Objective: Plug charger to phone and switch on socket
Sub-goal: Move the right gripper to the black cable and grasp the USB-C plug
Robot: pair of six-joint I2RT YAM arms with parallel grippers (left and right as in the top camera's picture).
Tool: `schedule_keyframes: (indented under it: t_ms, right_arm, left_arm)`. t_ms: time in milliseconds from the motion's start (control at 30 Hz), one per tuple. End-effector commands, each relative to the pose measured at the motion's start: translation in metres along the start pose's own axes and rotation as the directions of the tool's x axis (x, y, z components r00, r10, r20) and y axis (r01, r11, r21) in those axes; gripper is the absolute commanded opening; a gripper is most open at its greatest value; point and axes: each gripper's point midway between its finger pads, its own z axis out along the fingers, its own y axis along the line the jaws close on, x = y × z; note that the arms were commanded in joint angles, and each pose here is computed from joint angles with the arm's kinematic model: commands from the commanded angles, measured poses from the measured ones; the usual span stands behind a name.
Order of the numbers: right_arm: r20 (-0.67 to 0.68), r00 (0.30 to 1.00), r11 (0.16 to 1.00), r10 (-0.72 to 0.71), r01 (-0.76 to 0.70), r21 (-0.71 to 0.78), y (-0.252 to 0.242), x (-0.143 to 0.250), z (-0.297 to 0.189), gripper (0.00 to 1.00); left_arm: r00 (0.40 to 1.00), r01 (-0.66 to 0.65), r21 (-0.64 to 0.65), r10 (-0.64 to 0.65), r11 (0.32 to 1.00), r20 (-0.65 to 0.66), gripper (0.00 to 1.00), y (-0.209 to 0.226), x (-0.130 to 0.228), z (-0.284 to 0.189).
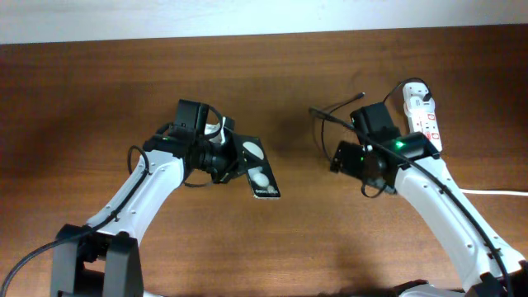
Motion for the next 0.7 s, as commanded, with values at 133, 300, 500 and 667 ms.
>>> schedule_keyframes:
  t_ms: [133,300,500,667]
  right_arm:
    - [0.283,0.958,0.999,0.042,-0.033,-0.034,0.037,-0.097,-0.027,0.99]
    - [0.271,0.960,0.992,0.077,-0.101,0.075,0.036,-0.152,0.049,0.93]
    - [0.235,0.968,0.994,0.089,-0.103,0.048,0.047,-0.158,0.135,0.78]
    - [0.227,0.970,0.995,0.091,-0.100,0.026,0.053,-0.157,0.171,0.69]
  left_arm:
    - [0.997,-0.074,0.026,0.074,0.997,-0.014,0.00,-0.008,0.003,-0.003]
    - [0.997,-0.074,0.026,0.074,0.997,-0.014,0.00,-0.008,0.003,-0.003]
    - [0.997,-0.073,0.020,0.073,0.997,-0.010,0.00,-0.007,0.002,-0.003]
    - [0.997,-0.073,0.003,0.073,0.997,0.004,0.00,-0.004,-0.001,-0.003]
